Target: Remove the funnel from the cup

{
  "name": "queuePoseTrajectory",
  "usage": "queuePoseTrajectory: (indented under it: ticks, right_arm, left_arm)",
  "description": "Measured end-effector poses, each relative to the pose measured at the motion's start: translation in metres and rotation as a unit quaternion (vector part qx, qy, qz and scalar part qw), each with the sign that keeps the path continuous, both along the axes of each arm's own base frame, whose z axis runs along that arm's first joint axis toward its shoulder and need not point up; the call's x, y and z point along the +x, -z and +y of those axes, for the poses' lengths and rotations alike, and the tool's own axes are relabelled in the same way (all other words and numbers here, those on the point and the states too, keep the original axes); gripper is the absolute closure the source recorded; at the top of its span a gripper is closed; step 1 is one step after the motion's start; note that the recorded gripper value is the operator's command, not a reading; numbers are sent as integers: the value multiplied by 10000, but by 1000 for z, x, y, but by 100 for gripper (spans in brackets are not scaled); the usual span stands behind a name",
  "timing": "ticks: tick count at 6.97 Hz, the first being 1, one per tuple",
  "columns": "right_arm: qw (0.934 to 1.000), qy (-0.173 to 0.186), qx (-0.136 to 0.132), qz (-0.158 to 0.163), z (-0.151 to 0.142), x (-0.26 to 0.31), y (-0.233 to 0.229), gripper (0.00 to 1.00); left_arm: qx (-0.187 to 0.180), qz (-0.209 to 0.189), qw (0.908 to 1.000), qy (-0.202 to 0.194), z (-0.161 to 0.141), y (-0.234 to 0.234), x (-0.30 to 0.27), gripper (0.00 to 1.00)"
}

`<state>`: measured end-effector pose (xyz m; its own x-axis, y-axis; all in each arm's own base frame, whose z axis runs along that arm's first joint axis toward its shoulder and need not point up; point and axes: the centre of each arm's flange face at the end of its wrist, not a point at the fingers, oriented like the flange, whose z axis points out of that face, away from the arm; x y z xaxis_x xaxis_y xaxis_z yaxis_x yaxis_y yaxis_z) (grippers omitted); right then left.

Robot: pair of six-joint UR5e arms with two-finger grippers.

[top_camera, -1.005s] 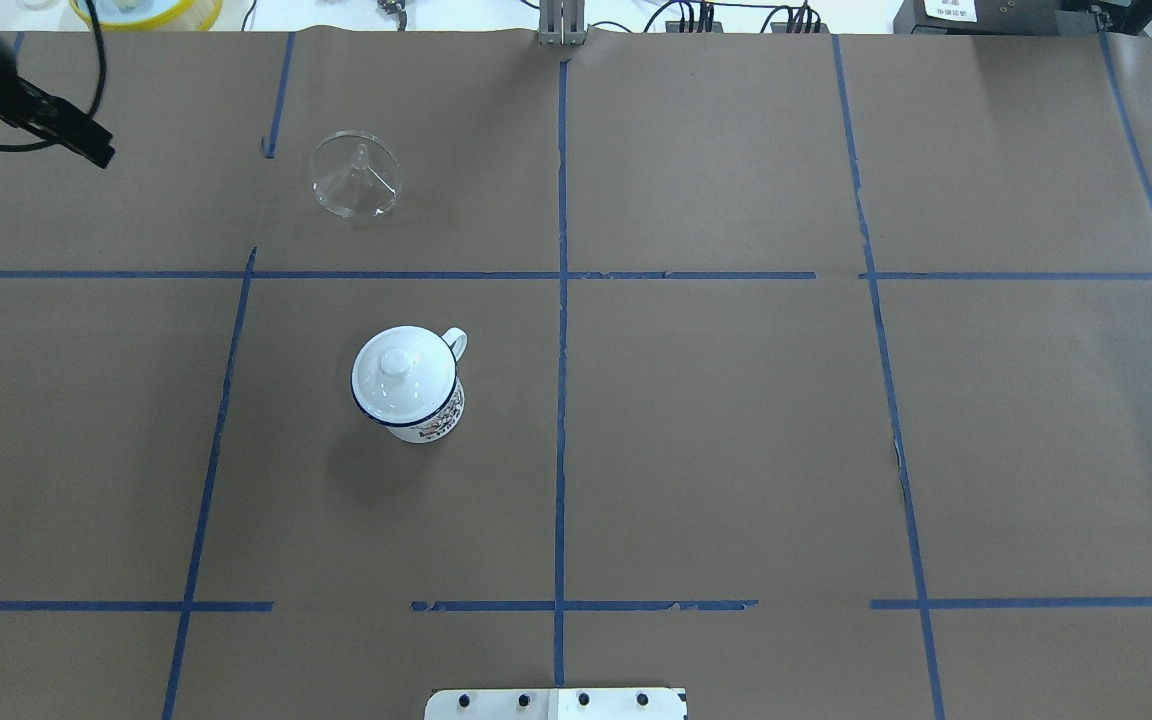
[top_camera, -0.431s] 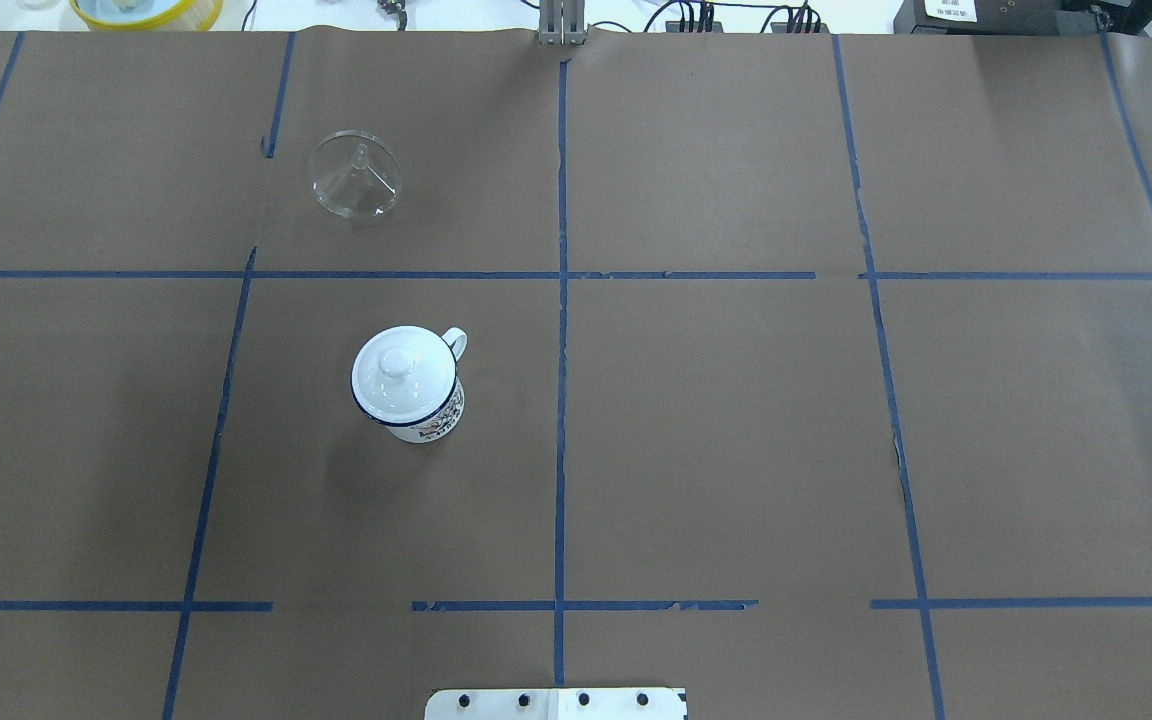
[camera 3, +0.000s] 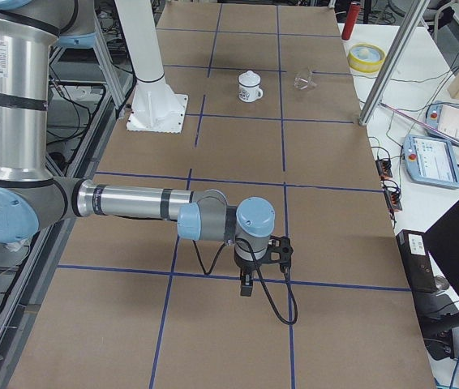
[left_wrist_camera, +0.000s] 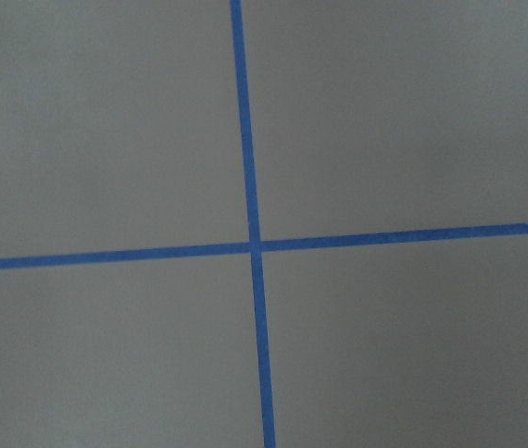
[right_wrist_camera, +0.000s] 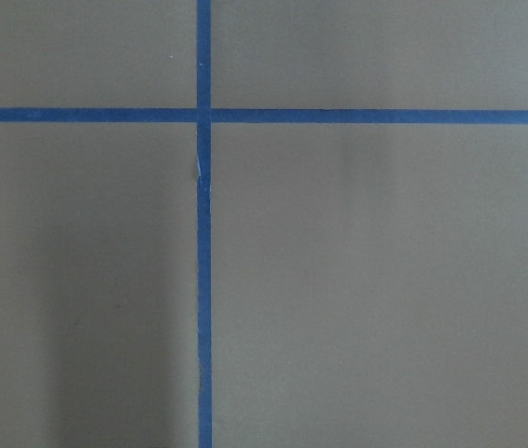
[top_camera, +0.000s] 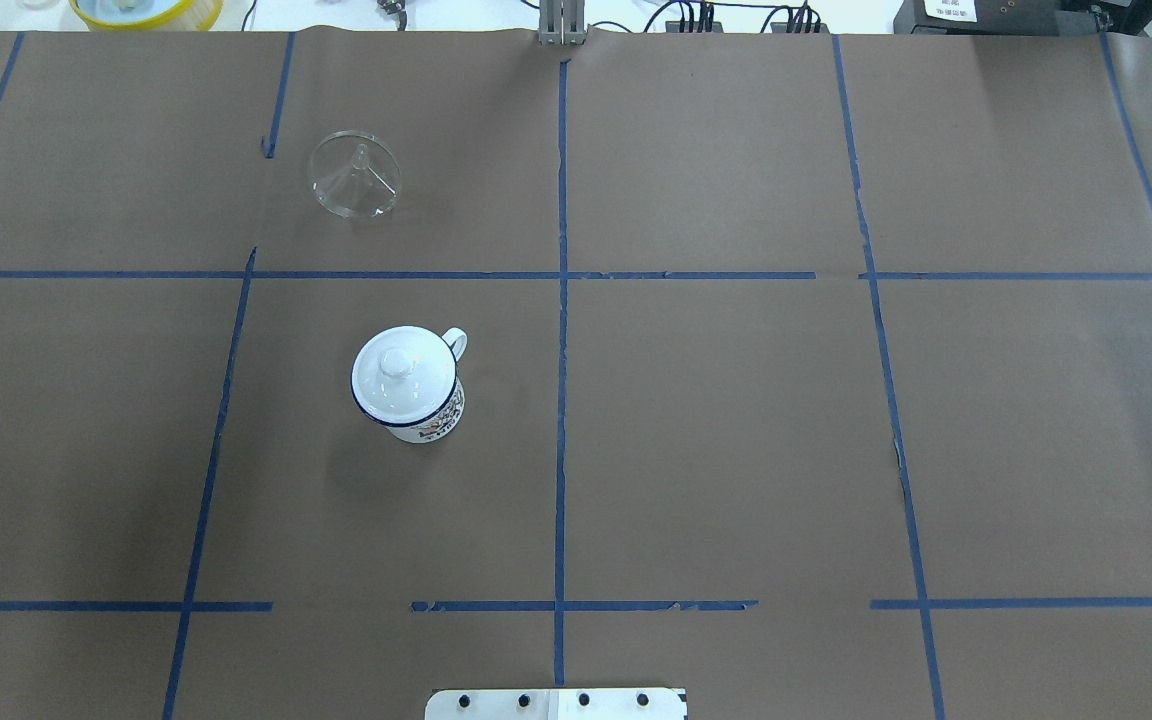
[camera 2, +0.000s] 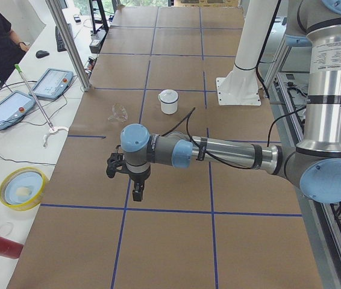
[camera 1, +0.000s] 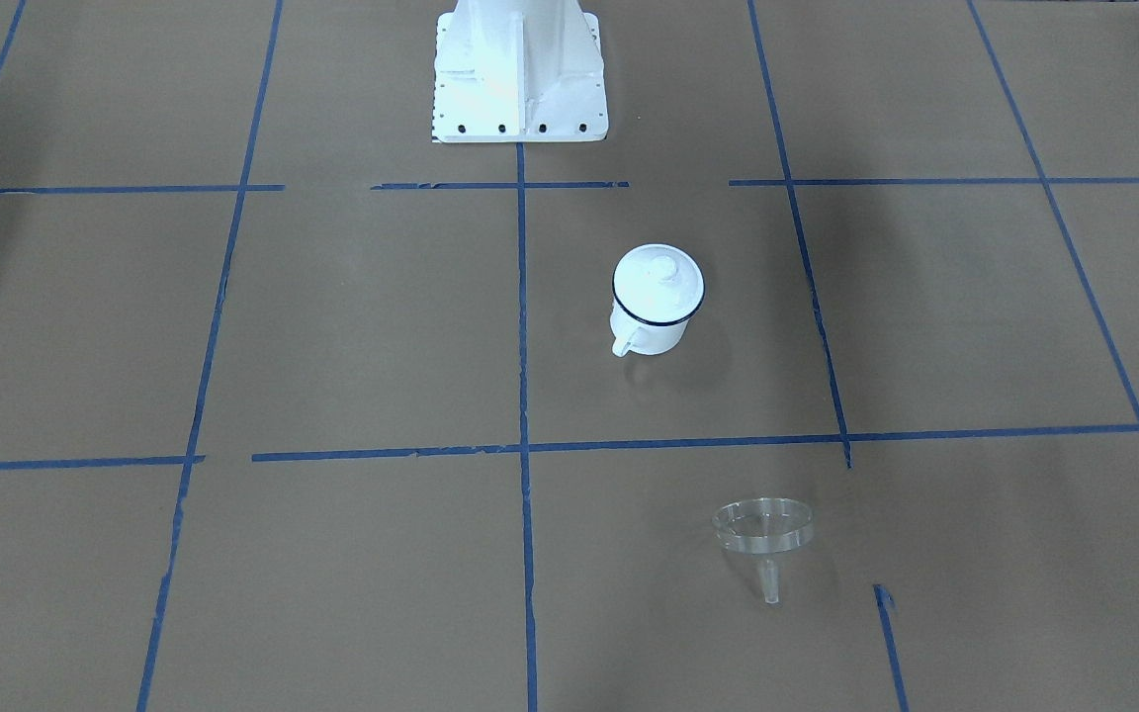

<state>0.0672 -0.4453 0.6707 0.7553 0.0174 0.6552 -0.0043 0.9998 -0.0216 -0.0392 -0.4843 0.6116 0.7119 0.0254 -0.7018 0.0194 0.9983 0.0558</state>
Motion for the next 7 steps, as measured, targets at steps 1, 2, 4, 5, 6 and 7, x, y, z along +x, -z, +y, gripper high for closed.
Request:
queuePoseTrajectory:
  ticks: [1, 2, 4, 5, 6, 7]
  right_arm:
    - [10000, 0, 0, 0, 0, 0, 0, 0]
    - [10000, 0, 0, 0, 0, 0, 0, 0]
    - [10000, 0, 0, 0, 0, 0, 0, 0]
    - [10000, 0, 1, 0, 0, 0, 0, 0]
    - [10000, 0, 4, 0, 0, 0, 0, 0]
    - [10000, 0, 7, 0, 0, 0, 1, 0]
  left_arm:
    - [-74, 35, 10000, -2, 7, -8, 0, 0]
    - [-101, 43, 9999, -7, 9, -11, 0, 0]
    - [-11, 36, 9999, -120, 10, -14, 0, 0]
    - [91, 18, 9996, -250, 11, -16, 0, 0]
    - [152, 0, 9993, -338, 11, -18, 0, 0]
    - [165, -8, 9992, -376, 12, -21, -1, 0]
